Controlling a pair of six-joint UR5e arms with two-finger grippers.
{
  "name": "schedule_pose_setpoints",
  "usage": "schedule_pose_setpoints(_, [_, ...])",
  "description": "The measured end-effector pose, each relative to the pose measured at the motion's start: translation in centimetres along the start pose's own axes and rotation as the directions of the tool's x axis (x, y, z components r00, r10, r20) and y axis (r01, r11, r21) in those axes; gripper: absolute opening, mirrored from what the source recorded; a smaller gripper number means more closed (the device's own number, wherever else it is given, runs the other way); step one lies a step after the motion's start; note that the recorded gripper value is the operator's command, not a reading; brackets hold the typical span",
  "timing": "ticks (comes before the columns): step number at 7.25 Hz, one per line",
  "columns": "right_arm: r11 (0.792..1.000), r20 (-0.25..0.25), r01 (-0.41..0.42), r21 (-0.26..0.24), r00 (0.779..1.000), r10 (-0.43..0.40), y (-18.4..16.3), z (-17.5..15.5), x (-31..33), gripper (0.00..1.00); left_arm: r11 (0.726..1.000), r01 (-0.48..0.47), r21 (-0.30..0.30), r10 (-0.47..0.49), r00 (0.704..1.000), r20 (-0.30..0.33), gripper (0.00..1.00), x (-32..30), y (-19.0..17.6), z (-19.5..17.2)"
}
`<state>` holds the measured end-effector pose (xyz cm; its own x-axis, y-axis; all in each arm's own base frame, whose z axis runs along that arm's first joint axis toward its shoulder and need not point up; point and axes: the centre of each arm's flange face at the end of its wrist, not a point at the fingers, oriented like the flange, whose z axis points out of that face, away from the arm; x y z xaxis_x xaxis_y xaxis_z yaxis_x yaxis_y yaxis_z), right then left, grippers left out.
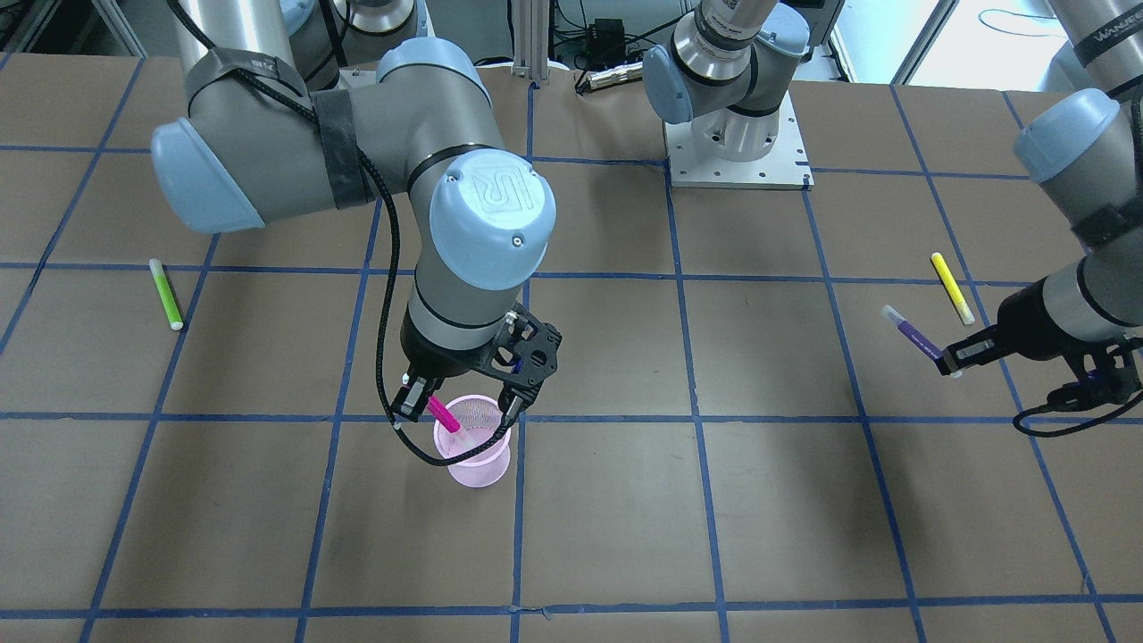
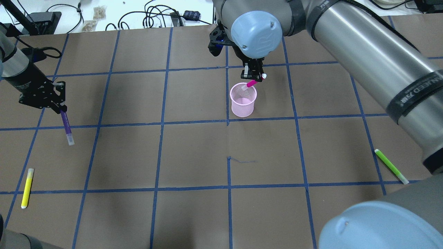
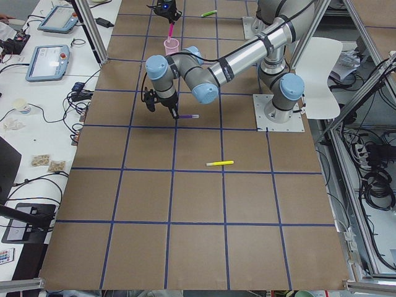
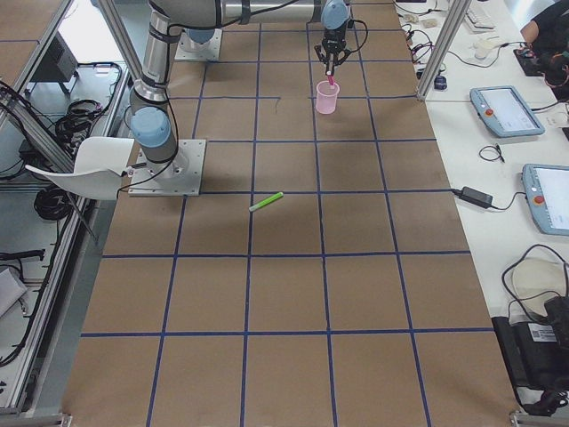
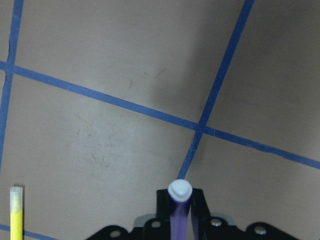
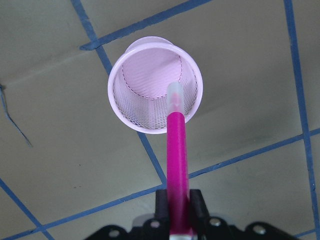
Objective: Insert purple and pink pens into pink cup
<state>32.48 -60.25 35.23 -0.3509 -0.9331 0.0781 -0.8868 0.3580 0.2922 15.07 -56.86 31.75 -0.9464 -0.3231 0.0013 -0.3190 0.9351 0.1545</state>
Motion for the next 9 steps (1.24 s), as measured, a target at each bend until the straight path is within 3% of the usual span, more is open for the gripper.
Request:
schedule_pose_setpoints(1, [1.0, 0.012, 0.006, -0.018, 1.0, -0.006, -1.0, 1.4, 0.0, 0.42, 1.0, -0.002, -0.001, 0.002, 1.0, 0.0, 0.14, 0.0, 0.0, 0.0])
schedule_pose_setpoints(2, [0.999, 0.024, 0.013, -0.032, 1.0, -0.012, -1.7, 2.7, 0.0, 0.99, 1.0, -0.004, -0.001, 0.004, 1.0, 0.0, 0.12, 0.0, 0.0, 0.0])
schedule_pose_setpoints(4, [0.999, 0.03, 0.025, -0.039, 0.999, -0.024, -2.2, 3.4, 0.2, 1.0, 1.0, -0.008, 0.008, 0.008, 1.0, -0.001, 0.0, 0.4, 0.2, -0.5])
schedule_pose_setpoints(6, [1.0, -0.014, -0.021, 0.013, 1.0, 0.021, 0.8, -0.7, 1.8, 1.0, 0.998, -0.044, 0.05, 0.043, 0.999, 0.019, 0.0, 4.8, 1.8, -2.7])
schedule_pose_setpoints(7, [0.994, -0.029, -0.089, 0.061, 0.995, 0.091, 5.0, -3.4, 4.1, 1.0, 0.996, -0.046, 0.082, 0.045, 0.999, 0.024, 0.0, 7.9, 3.2, -4.3])
schedule_pose_setpoints(8, [0.978, -0.011, -0.171, 0.119, 0.985, 0.173, 10.4, -5.3, 6.8, 1.0, 0.991, -0.048, 0.124, 0.046, 0.999, 0.016, 0.0, 11.3, 4.9, -5.9])
schedule_pose_setpoints(9, [0.95, 0.017, -0.256, 0.179, 0.966, 0.257, 16.2, -6.8, 9.0, 0.97, 0.982, -0.051, 0.182, 0.052, 0.999, 0.003, 0.0, 15.3, 6.8, -7.5])
